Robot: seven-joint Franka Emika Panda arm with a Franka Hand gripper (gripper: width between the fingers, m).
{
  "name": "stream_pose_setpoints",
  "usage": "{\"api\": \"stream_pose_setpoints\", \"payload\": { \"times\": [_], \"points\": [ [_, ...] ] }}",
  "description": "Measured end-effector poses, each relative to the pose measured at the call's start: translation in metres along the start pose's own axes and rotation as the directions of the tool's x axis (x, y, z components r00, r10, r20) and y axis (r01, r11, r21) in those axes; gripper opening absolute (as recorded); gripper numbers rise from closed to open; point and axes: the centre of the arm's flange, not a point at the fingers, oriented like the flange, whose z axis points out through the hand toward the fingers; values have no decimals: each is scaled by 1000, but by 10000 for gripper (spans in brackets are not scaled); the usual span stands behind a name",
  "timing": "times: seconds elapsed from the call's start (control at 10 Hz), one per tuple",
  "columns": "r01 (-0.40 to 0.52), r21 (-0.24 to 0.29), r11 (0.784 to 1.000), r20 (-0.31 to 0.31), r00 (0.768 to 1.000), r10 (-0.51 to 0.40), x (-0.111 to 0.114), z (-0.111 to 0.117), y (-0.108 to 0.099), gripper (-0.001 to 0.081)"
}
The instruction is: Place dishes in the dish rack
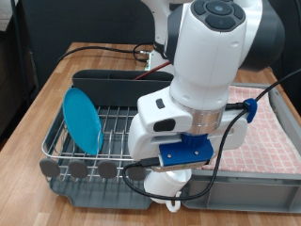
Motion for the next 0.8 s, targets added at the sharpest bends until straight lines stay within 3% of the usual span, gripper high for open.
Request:
{"api": "stream_pose_setpoints", "payload": {
  "times": [0.8],
  "points": [
    [-4,1,1000,3,1000,4,-15,-52,4,802]
  ]
}}
